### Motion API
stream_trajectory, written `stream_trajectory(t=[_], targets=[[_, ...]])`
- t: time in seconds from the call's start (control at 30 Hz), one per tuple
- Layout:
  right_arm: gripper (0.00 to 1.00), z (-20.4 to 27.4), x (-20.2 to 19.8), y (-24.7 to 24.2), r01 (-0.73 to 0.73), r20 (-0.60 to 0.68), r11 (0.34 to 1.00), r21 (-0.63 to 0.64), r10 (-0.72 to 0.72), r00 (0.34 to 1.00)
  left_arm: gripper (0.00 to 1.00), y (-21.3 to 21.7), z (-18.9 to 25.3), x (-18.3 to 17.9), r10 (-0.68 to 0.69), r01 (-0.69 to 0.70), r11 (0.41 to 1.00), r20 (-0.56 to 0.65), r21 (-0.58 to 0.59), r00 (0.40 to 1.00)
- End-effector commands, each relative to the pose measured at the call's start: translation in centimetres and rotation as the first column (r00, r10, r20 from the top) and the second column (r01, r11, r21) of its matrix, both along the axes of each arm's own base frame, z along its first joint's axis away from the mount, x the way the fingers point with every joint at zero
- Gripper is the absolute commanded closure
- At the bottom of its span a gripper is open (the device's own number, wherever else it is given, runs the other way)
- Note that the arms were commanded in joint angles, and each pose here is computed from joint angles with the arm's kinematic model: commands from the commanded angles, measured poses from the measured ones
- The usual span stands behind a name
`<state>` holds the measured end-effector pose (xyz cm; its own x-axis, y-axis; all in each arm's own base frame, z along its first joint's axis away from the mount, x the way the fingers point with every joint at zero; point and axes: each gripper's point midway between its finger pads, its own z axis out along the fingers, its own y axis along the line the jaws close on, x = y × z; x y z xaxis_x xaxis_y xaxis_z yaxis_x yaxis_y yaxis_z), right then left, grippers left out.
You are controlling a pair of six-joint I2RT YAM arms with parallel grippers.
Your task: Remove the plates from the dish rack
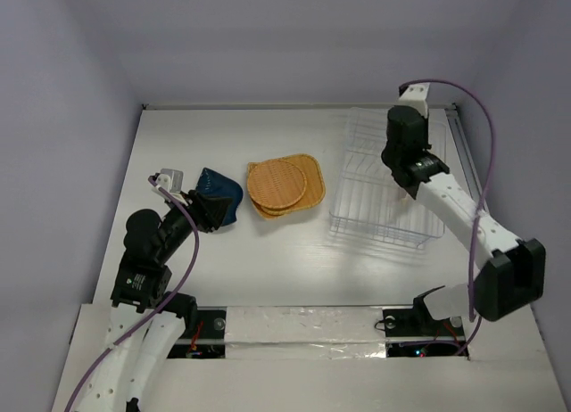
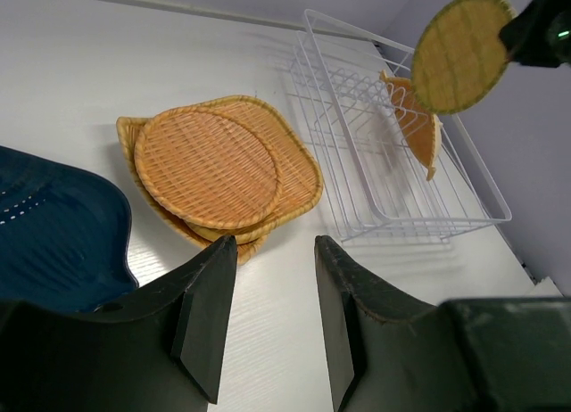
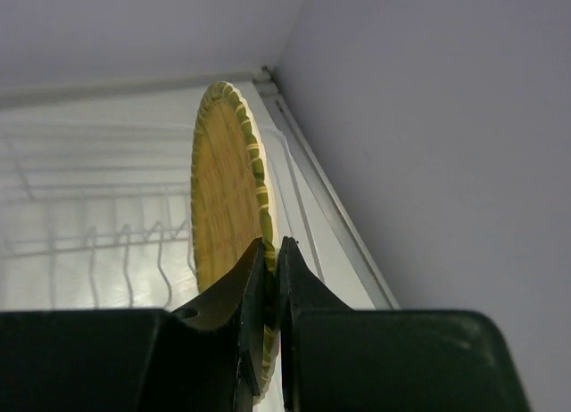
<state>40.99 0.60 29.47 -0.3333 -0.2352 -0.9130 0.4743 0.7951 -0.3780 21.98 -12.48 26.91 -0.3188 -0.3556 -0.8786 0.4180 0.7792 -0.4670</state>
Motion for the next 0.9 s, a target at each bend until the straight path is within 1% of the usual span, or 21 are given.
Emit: stream_trajectory(t=[0.0, 0.07, 0.1, 0.13, 0.17, 0.2, 0.23, 0.27, 0.3, 0.33, 0.4, 0.43, 0.47, 0.6, 0.63, 0.67, 0.73, 0.77, 0.8, 0.87], targets=[[1.0, 11.4, -4.2, -0.1, -0.045, 0.3, 0.986, 0.159, -0.005, 0.954, 0.63, -0.3, 0.9, 0.1, -0.013, 0.014, 1.0, 0.047, -0.007, 0.999], [1.0, 12.6, -4.2, 2.7, -0.238, 0.359, 0.941, 0.241, 0.141, 0.922, 0.63, -0.3, 1.0, 0.1, -0.015, 0.015, 1.0, 0.05, -0.008, 0.999], [1.0, 13.3, -4.7, 4.1, -0.329, 0.388, 0.905, 0.269, 0.21, 0.897, 0.63, -0.3, 1.0, 0.1, -0.016, 0.017, 1.0, 0.049, -0.009, 0.999], [1.0, 13.4, -4.5, 6.6, -0.453, 0.433, 0.825, 0.337, 0.291, 0.853, 0.63, -0.1, 0.9, 0.2, -0.007, 0.007, 1.0, 0.049, -0.009, 0.999], [1.0, 13.3, -4.6, 7.9, -0.513, 0.455, 0.776, 0.367, 0.332, 0.826, 0.63, -0.1, 0.9, 0.2, -0.005, 0.006, 1.0, 0.049, -0.009, 0.999], [1.0, 12.9, -4.5, 9.7, -0.582, 0.494, 0.695, 0.423, 0.362, 0.791, 0.63, -0.1, 0.9, 0.3, -0.004, 0.004, 1.0, 0.049, -0.009, 0.999], [1.0, 12.7, -4.7, 12.8, -0.687, 0.515, 0.577, 0.442, 0.463, 0.721, 0.63, -0.1, 0.8, 0.3, -0.002, 0.003, 1.0, 0.045, -0.008, 0.999], [1.0, 12.1, -4.7, 14.7, -0.727, 0.529, 0.503, 0.468, 0.499, 0.686, 0.63, -0.1, 0.9, 0.3, -0.002, 0.003, 1.0, 0.044, -0.009, 0.999], [1.0, 12.7, -4.7, 16.9, -0.775, 0.585, 0.4, 0.49, 0.508, 0.632, 0.63, 0.2, 0.8, 0.5, 0.008, -0.008, 1.0, 0.042, -0.009, 0.999], [1.0, 10.4, -4.1, 19.7, -0.789, 0.556, 0.316, 0.527, 0.573, 0.602, 0.63, 0.2, 0.9, 0.5, 0.007, -0.007, 1.0, 0.045, -0.008, 0.999], [1.0, 9.0, -3.6, 22.9, -0.793, 0.555, 0.22, 0.569, 0.608, 0.567, 0.63, 0.1, 0.7, 0.5, 0.007, -0.007, 1.0, 0.039, -0.009, 0.999], [1.0, 8.0, -4.0, 25.4, -0.796, 0.537, 0.151, 0.587, 0.662, 0.522, 0.63, 0.2, 0.7, 0.6, 0.008, -0.008, 1.0, 0.038, -0.008, 0.999], [1.0, 6.4, -2.9, 27.1, -0.778, 0.508, 0.143, 0.612, 0.683, 0.525, 0.63, 0.2, 0.6, 0.6, 0.012, -0.011, 1.0, 0.037, -0.009, 0.999], [1.0, 2.5, -1.5, 30.9, -0.722, 0.457, 0.091, 0.685, 0.718, 0.525, 0.63, 0.3, 0.7, 0.6, 0.016, -0.016, 1.0, 0.038, -0.011, 0.999], [1.0, 2.2, -1.4, 31.6, -0.715, 0.468, 0.057, 0.697, 0.719, 0.514, 0.63, 0.3, 0.5, 0.6, 0.016, -0.016, 1.0, 0.033, -0.01, 0.999], [1.0, 1.7, -1.5, 32.4, -0.707, 0.467, 0.039, 0.706, 0.725, 0.506, 0.63, 0.3, 0.6, 0.6, 0.016, -0.016, 1.0, 0.035, -0.01, 0.999], [1.0, -0.9, -1.1, 33.6, -0.666, 0.425, 0.039, 0.745, 0.742, 0.519, 0.63, 0.3, 0.7, 0.6, 0.016, -0.016, 1.0, 0.038, -0.011, 0.999], [1.0, -1.8, -0.8, 33.6, -0.651, 0.407, 0.052, 0.757, 0.743, 0.532, 0.63, 0.3, 0.6, 0.6, 0.018, -0.018, 1.0, 0.035, -0.01, 0.999], [1.0, -3.8, -0.5, 33.7, -0.62, 0.367, 0.075, 0.781, 0.749, 0.552, 0.63, 0.5, 0.6, 0.7, 0.026, -0.025, 1.0, 0.036, -0.01, 0.999], [1.0, -5.4, -0.2, 33.5, -0.596, 0.336, 0.104, 0.796, 0.743, 0.578, 0.63, 0.5, 0.7, 0.7, 0.024, -0.024, 1.0, 0.039, -0.011, 0.999]])
